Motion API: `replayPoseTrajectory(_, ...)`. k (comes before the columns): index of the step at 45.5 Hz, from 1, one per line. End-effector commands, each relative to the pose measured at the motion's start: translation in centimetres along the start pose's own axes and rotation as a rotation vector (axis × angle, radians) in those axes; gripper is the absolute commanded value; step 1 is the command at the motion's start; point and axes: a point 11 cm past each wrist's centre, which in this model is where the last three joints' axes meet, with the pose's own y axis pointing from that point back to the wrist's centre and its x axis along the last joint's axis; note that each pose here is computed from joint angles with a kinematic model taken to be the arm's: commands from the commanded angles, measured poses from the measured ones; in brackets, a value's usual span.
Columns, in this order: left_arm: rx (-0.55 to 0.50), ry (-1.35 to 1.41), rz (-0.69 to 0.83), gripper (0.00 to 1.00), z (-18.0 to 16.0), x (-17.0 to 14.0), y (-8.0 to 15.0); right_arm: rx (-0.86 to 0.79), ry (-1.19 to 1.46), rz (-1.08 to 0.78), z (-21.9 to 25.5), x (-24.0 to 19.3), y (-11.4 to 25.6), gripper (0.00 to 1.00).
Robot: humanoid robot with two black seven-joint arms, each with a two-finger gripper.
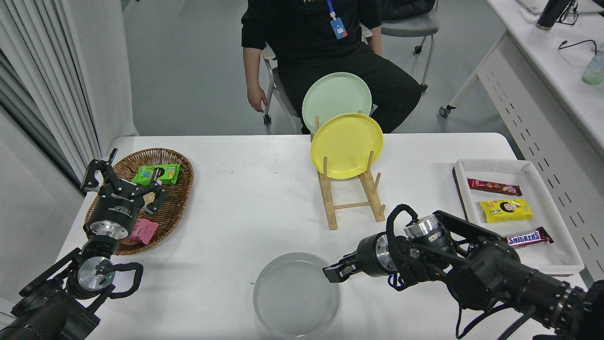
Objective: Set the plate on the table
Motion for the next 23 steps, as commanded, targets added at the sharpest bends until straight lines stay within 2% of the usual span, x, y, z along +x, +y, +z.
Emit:
replayPoseTrajectory(1,0.001,0.000,0.001,0.98,0.0,0.0,0.0,-0.003,-0.005,-0.060,0.3,-2.0,0.7,1.00)
replayPoseTrajectory(9,0.001,0.000,0.001,0.98,0.0,0.0,0.0,0.025,0.042,-0.127,0.9,-4.3,1.4,1.00)
replayPoseTrajectory(20,0.000,0.000,0.000,0.98,0.0,0.0,0.0,0.109,0.159,-0.123,0.9,-4.7,1.3,1.00)
replayPoseTrajectory(23,0.000,0.000,0.000,0.98,0.0,0.0,0.0,0.149,0.228,-0.224,0.8,-5.7,1.4,1.00)
